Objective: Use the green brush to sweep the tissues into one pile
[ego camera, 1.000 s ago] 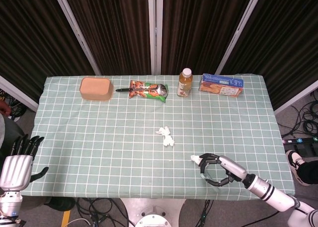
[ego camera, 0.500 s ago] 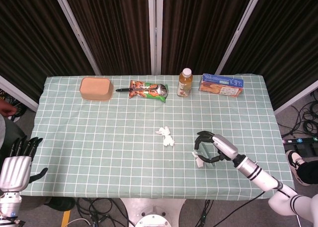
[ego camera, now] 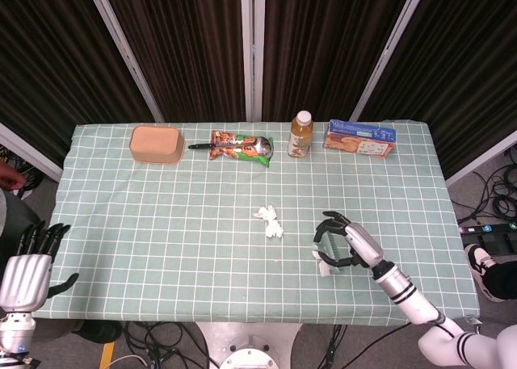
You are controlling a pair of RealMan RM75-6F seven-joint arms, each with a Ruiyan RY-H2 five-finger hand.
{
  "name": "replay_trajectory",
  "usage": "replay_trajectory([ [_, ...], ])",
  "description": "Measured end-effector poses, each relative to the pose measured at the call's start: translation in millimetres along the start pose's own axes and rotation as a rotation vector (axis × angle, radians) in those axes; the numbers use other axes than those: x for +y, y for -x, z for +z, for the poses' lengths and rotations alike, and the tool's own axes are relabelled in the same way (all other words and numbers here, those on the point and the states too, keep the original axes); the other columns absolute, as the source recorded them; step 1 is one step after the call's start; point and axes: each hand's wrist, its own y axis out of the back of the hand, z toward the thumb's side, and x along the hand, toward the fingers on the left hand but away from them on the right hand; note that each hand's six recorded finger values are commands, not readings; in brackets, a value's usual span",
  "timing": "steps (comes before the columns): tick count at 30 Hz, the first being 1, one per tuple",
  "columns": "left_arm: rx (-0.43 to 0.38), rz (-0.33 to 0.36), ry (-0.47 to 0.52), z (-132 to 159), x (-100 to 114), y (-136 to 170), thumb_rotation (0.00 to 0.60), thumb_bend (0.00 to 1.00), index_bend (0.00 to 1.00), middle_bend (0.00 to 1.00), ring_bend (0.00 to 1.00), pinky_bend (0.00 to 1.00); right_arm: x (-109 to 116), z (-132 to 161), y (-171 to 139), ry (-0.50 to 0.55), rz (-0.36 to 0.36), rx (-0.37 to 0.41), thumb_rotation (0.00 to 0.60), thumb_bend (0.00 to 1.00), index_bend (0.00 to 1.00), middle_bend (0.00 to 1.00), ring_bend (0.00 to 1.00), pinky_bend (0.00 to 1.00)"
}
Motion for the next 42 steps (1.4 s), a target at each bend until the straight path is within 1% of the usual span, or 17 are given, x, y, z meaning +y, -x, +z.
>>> replay_trajectory([
  [4,-0.004,-0.001,0.006,-1,0,1,0.600,0.16,0.12,0.12,0.00,0.00,-17,2,0,-0.028,-0.049,-0.012,0.600,0.47,0.79,0.65,0.30,0.09],
  [7,-0.007,0.002,0.012,0,0,1,0.600,0.16,0.12,0.12,0.00,0.00,-30,6,10,-0.040,-0.093,-0.017,0.600,0.47,0.79,0.65,0.30,0.08],
  [9,-0.007,0.001,0.014,-1,-1,1,0.600,0.16,0.12,0.12,0.00,0.00,-36,9,20,-0.043,-0.122,-0.022,0.600,0.47,0.79,0.65,0.30,0.07],
  [12,-0.006,-0.001,0.017,-1,-1,2,0.600,0.16,0.12,0.12,0.00,0.00,-45,12,39,-0.038,-0.146,-0.034,0.600,0.47,0.79,0.65,0.31,0.06],
  [15,-0.005,-0.002,0.021,-2,-2,2,0.600,0.16,0.12,0.12,0.00,0.00,-53,16,60,-0.030,-0.156,-0.042,0.600,0.47,0.79,0.65,0.31,0.06],
  [18,-0.003,-0.005,0.023,-3,-3,2,0.600,0.16,0.12,0.12,0.00,0.00,-58,19,79,-0.042,-0.164,-0.045,0.600,0.47,0.79,0.65,0.30,0.06],
  [23,0.005,-0.010,0.029,-5,-4,3,0.600,0.16,0.12,0.12,0.00,0.00,-61,21,106,-0.063,-0.179,-0.049,0.600,0.47,0.79,0.65,0.30,0.06],
  [27,0.006,-0.013,0.031,-5,-5,4,0.600,0.16,0.12,0.12,0.00,0.00,-63,28,126,-0.067,-0.191,-0.032,0.600,0.47,0.79,0.65,0.30,0.06],
  [31,0.003,-0.016,0.028,-4,-6,2,0.600,0.16,0.12,0.12,0.00,0.00,-68,34,139,-0.057,-0.183,-0.016,0.600,0.47,0.79,0.65,0.30,0.06],
  [34,0.002,-0.012,0.030,-4,-5,1,0.600,0.16,0.12,0.12,0.00,0.00,-71,38,143,-0.047,-0.177,-0.006,0.600,0.47,0.79,0.65,0.30,0.06],
  [37,0.001,-0.012,0.030,-5,-5,0,0.600,0.16,0.12,0.12,0.00,0.00,-67,40,143,-0.043,-0.186,0.004,0.600,0.47,0.79,0.65,0.30,0.06],
  [41,-0.005,-0.010,0.030,-4,-5,0,0.600,0.16,0.12,0.12,0.00,0.00,-53,38,137,-0.067,-0.195,0.013,0.600,0.47,0.79,0.65,0.31,0.06],
  [42,-0.007,-0.009,0.031,-4,-5,0,0.600,0.16,0.12,0.12,0.00,0.00,-46,36,134,-0.077,-0.200,0.015,0.600,0.47,0.79,0.65,0.31,0.06],
])
